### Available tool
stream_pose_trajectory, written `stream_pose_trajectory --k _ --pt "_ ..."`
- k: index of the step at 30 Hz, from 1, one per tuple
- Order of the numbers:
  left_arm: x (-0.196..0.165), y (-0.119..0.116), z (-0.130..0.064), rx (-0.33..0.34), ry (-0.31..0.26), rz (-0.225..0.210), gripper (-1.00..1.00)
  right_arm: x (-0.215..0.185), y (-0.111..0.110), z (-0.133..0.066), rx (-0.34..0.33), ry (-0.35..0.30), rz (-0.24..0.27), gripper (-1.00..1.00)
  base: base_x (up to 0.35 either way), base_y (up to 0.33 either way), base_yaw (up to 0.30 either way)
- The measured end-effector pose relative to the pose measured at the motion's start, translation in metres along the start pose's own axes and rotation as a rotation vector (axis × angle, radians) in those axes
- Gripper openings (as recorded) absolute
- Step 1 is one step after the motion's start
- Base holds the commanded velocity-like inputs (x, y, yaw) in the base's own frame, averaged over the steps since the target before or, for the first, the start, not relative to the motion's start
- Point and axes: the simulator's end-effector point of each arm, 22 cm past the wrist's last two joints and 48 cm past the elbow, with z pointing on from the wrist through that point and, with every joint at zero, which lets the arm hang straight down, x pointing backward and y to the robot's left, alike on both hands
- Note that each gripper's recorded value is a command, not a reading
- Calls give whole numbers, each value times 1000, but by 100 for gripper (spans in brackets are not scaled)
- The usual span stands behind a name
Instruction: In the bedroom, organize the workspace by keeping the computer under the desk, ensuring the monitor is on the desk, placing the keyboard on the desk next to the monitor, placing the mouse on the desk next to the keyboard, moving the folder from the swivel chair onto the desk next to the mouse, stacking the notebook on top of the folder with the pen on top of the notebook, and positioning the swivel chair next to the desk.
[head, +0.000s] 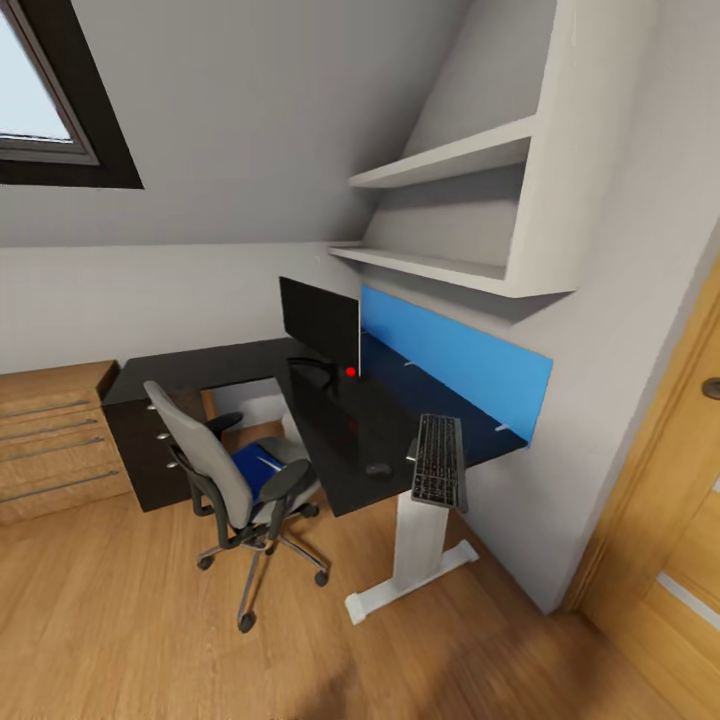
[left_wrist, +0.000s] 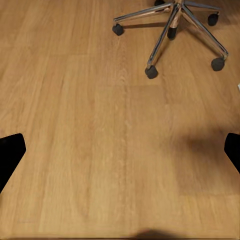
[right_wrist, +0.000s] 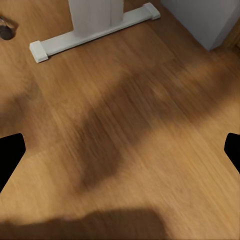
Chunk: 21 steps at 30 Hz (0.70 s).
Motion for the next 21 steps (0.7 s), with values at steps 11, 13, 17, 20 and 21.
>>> stream_pose_trajectory --k 11,13,17,20,21 --pt "3 -10 -3 14 8 -4 100 0 0 0 1 0 1 100 0 0 229" --pt "3 -10 -3 15 6 -5 100 0 0 0 1 1 1 100 0 0 281" --pt "5 -23 -6 27 6 -17 100 0 0 0 1 0 0 100 0 0 283" --pt "7 -29 -9 28 10 -30 100 0 -1 0 2 0 0 100 0 0 283" --pt "7 -31 -9 29 11 -31 100 0 -1 0 2 0 0 100 0 0 283"
